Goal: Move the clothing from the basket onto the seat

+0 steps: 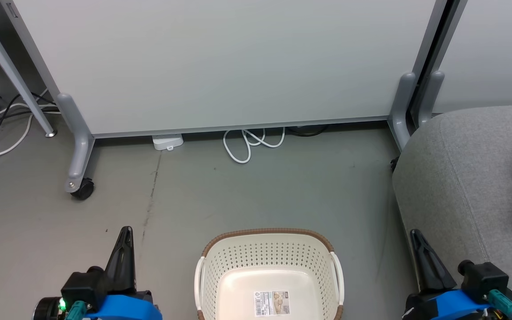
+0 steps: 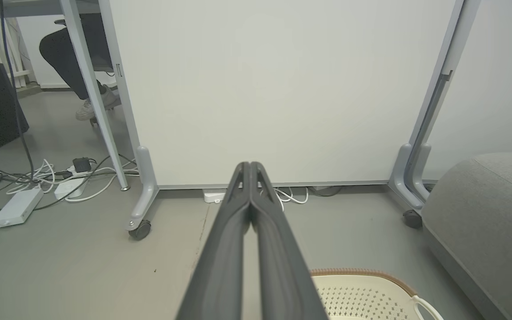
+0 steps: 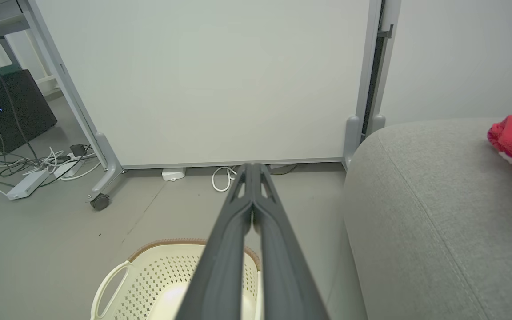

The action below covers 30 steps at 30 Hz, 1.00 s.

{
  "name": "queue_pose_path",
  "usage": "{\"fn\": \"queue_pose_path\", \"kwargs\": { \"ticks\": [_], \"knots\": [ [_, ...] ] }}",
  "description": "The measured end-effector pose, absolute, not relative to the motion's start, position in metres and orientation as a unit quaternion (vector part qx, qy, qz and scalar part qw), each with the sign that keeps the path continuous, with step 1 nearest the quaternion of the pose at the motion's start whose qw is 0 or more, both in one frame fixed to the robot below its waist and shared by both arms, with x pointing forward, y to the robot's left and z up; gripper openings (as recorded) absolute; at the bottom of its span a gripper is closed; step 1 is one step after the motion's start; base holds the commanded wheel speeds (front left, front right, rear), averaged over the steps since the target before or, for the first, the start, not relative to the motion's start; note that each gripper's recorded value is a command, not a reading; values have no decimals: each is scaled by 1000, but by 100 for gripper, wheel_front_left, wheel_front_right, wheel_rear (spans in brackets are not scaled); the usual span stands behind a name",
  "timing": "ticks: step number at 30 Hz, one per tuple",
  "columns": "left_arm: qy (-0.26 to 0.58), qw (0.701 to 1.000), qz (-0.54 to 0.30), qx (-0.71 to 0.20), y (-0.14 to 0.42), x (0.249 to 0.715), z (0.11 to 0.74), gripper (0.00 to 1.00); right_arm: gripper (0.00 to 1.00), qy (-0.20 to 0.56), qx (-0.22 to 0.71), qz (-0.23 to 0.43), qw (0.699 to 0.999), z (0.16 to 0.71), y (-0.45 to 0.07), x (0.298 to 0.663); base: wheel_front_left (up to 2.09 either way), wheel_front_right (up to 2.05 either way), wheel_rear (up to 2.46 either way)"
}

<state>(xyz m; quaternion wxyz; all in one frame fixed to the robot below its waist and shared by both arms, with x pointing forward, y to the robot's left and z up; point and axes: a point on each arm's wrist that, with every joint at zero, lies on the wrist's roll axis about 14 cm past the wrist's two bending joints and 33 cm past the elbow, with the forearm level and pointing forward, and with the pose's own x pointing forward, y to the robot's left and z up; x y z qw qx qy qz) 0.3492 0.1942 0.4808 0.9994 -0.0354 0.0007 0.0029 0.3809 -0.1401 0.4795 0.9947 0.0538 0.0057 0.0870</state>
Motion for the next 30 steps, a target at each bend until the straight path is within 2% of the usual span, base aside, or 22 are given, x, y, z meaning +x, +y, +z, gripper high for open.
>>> {"fn": "queue_pose_path", "kwargs": {
  "ticks": [14,30],
  "knots": [
    [27,985,37,-164,205,349,470,0,0,34,176,44,983,472,-156,380,0,0,0],
    [29,954,53,-294,209,355,472,0,0,44,302,12,952,472,-168,381,0,0,0]
  ]
}}
